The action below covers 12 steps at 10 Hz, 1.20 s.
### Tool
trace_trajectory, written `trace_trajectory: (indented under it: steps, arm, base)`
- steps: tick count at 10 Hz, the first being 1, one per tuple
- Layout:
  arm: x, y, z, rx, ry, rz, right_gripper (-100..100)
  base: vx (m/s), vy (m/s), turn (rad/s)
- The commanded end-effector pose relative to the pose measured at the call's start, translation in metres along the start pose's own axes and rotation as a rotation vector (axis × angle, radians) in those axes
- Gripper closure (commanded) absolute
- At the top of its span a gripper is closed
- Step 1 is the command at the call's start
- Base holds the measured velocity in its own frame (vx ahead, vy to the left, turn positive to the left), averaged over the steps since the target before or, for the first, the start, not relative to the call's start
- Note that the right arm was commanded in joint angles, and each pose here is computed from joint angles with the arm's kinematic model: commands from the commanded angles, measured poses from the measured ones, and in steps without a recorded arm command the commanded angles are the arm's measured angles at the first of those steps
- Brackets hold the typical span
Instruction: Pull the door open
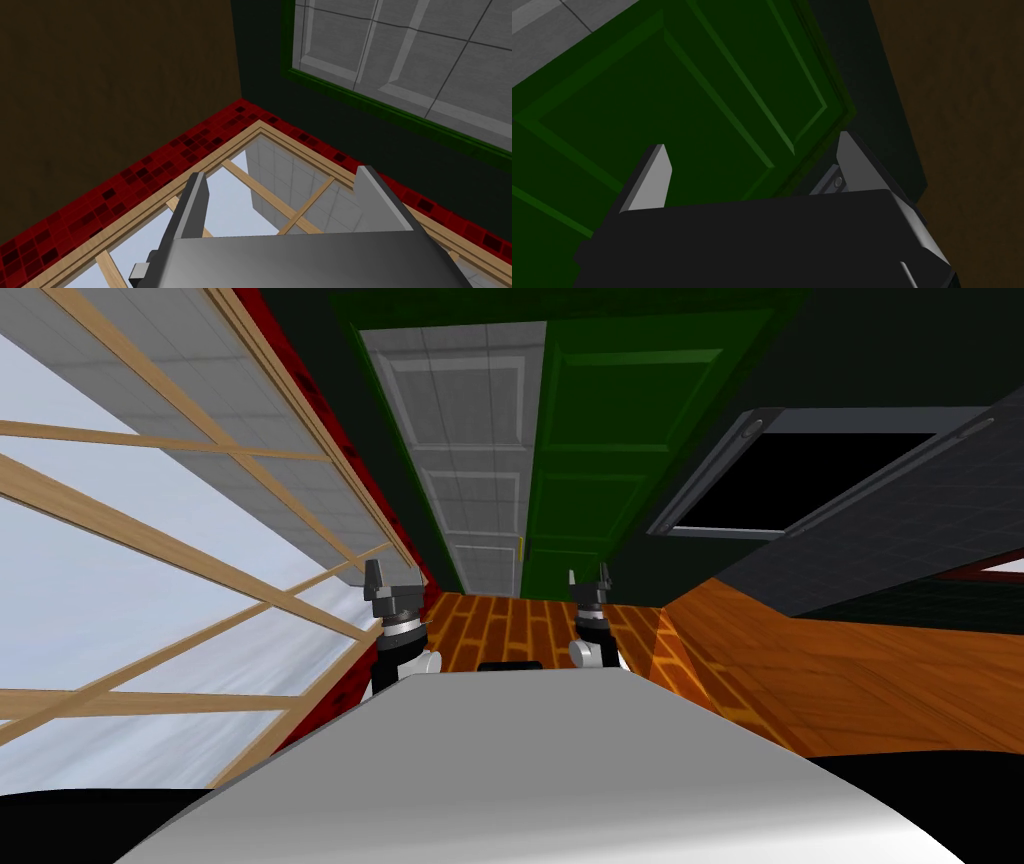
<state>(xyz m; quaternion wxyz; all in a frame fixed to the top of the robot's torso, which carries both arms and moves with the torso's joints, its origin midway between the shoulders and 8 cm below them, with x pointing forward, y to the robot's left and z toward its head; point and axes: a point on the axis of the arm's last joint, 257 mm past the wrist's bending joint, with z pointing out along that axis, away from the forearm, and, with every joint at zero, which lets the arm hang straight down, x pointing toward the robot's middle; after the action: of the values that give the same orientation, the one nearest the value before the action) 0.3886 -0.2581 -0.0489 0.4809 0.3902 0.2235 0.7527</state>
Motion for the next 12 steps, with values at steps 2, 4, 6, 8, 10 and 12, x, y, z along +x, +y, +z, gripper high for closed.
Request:
trace_trajectory:
  steps: [2,4,6,8,10,12]
  arm:
    - [-0.010,-0.018,-0.0057,0.032,-0.015,0.072,-100]
    - [-0.017,-0.032,-0.0102,0.055,-0.027,0.126,-100]
    - [-0.024,-0.047,-0.0153,0.079,-0.042,0.179,-100]
    - [-0.031,-0.061,-0.0209,0.103,-0.059,0.234,-100]
    - [-0.038,-0.075,-0.0269,0.125,-0.077,0.287,-100]
    - [-0.046,-0.088,-0.0334,0.148,-0.097,0.340,-100]
  base:
    - [0.112,0.022,-0.001]
    - [0.095,0.025,-0.003]
    - [0.090,0.027,-0.002]
    - [0.101,0.016,-0.001]
    - [0.108,0.046,-0.002]
    - [0.100,0.030,-0.003]
